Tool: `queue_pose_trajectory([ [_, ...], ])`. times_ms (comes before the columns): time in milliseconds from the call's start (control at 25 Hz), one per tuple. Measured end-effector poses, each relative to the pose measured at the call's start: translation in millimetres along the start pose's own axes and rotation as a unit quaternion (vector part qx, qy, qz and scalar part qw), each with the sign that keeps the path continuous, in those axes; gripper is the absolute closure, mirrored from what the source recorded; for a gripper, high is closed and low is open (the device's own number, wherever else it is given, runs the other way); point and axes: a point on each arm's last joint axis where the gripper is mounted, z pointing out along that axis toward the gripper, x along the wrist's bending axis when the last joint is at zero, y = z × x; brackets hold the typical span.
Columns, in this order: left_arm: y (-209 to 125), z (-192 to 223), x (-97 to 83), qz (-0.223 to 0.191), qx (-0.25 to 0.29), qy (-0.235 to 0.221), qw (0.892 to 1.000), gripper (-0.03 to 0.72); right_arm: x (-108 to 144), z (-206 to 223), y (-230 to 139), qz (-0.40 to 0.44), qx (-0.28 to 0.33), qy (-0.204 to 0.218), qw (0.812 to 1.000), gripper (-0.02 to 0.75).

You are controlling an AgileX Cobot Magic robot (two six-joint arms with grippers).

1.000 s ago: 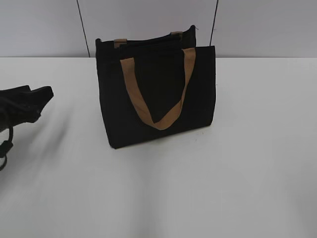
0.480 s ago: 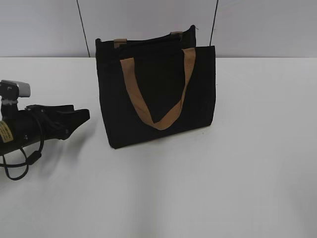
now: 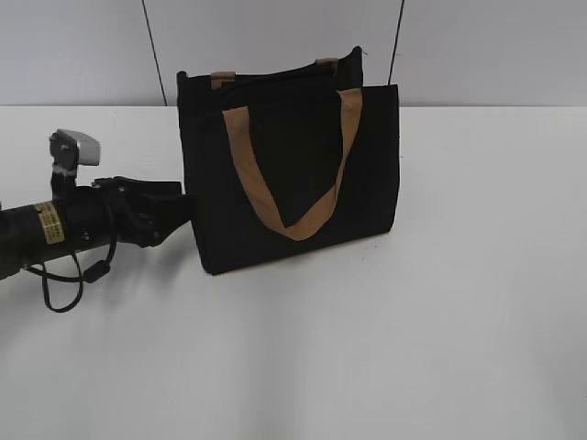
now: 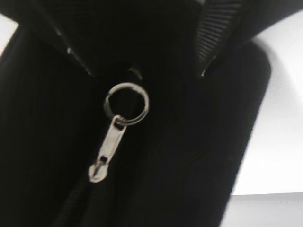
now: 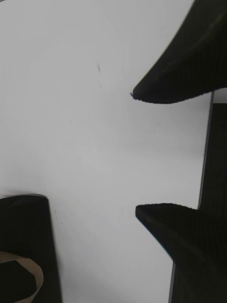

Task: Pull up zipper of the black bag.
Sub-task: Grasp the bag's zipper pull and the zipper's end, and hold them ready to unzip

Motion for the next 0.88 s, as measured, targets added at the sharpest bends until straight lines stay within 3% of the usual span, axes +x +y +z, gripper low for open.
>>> queue_pose_trajectory([
  [280,5.1,31.9,-12.6,0.038,0.037,-0.018,0.998,0.276,0.0,0.0,0.0,0.0,0.0,0.0,1.0,0.235],
  [520,-3.2,39.7,-11.1,0.029,0.055,-0.003,0.998,0.307,0.0,0.0,0.0,0.0,0.0,0.0,1.0,0.235],
  [760,-4.1,39.8,-10.8,0.027,0.055,-0.002,0.998,0.48,0.0,0.0,0.0,0.0,0.0,0.0,1.0,0.235],
  [880,-4.1,39.9,-11.2,0.029,0.056,-0.005,0.998,0.524,0.0,0.0,0.0,0.0,0.0,0.0,1.0,0.235],
])
